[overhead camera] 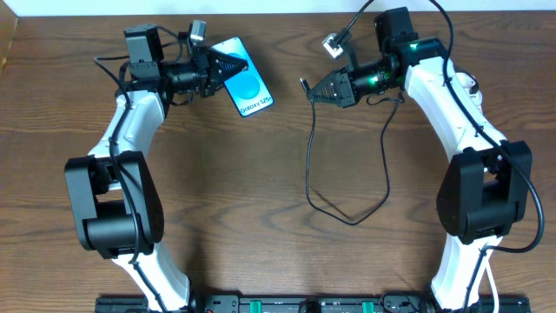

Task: Plug charger to phone and switch on socket
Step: 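Lift the plug with the right gripper toward the phone's bottom port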

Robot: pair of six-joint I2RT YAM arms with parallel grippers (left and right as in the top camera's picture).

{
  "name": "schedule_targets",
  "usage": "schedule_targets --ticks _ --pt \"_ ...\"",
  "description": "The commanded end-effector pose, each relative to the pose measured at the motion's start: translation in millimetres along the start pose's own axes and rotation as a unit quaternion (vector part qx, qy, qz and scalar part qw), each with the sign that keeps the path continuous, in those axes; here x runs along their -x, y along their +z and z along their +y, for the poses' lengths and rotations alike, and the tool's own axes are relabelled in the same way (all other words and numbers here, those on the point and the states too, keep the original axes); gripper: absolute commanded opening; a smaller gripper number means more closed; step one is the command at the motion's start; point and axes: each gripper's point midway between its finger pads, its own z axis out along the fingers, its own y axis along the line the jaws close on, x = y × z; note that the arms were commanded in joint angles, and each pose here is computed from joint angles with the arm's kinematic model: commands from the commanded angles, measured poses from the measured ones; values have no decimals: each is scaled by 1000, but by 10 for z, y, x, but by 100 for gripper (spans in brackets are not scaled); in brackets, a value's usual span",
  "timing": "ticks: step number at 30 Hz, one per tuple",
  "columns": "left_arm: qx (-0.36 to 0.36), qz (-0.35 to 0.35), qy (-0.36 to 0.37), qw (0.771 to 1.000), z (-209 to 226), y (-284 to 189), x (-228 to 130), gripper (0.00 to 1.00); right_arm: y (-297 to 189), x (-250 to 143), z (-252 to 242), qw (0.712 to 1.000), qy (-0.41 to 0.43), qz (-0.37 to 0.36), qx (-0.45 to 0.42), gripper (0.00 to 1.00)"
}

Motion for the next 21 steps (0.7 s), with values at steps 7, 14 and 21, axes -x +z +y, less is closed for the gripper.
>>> schedule_targets --ticks 7,14,21 --pt "-46 -16 22 999 -492 -52 201 7 90 -29 241 999 -25 6 45 1" --pt "-53 -22 6 998 -572 -62 248 7 293 -90 327 998 -39 30 39 2" --pt "-54 -21 -2 998 -572 -60 247 7 384 -84 395 997 -49 34 45 1"
